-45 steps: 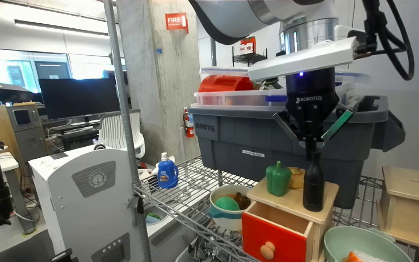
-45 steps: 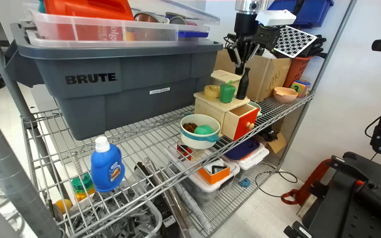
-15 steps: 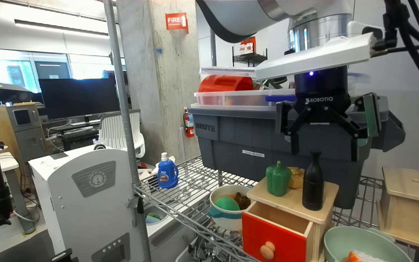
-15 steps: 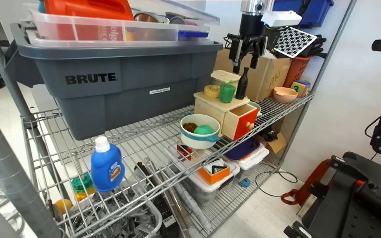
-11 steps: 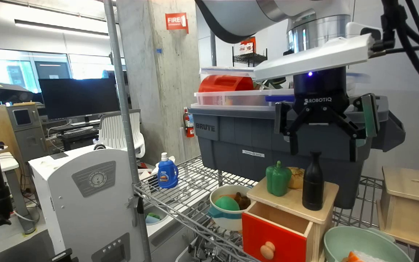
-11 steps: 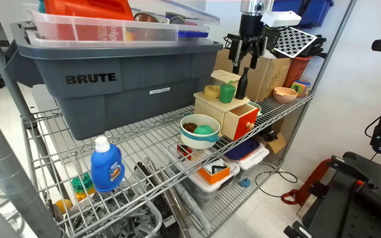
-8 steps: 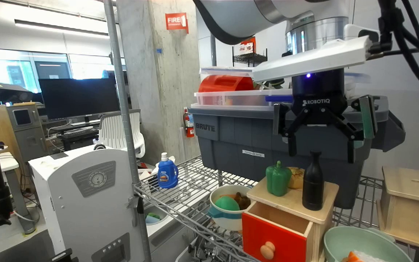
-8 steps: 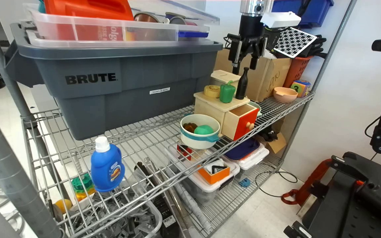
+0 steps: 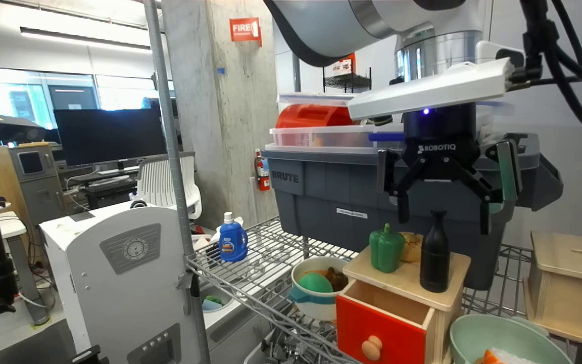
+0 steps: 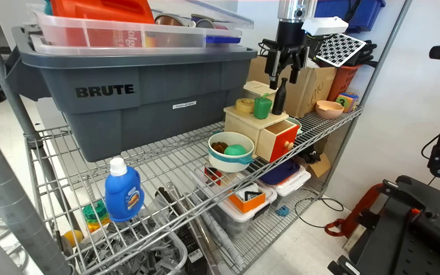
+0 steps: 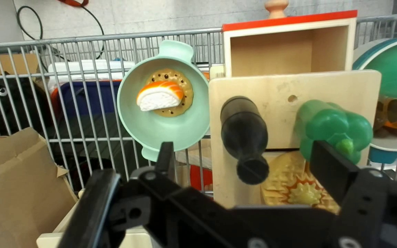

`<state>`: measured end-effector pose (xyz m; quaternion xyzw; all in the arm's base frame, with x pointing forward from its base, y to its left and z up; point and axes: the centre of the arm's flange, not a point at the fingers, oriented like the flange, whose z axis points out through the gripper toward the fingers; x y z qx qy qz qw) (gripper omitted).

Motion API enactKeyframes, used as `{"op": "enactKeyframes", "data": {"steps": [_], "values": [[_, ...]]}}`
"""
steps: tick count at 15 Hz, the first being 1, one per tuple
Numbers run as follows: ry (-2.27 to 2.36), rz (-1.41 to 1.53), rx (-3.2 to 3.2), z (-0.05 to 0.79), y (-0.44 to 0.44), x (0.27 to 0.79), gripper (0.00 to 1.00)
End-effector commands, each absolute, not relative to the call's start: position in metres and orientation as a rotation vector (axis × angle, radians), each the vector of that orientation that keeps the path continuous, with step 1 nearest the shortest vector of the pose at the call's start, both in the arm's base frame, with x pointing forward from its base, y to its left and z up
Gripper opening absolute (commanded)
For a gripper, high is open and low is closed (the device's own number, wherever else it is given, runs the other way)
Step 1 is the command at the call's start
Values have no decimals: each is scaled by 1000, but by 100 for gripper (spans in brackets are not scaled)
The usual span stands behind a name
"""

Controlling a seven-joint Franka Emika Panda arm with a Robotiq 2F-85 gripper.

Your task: Pick up the bottle and put it in the bowl

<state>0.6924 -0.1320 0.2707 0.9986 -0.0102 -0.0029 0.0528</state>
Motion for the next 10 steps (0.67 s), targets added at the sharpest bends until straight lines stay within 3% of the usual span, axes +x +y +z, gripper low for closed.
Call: {"op": "enactKeyframes", "data": {"steps": [1, 10], "values": [[-23, -19, 3020, 281, -128, 685, 72], [-6, -16, 3015, 284, -120, 689, 5]]}}
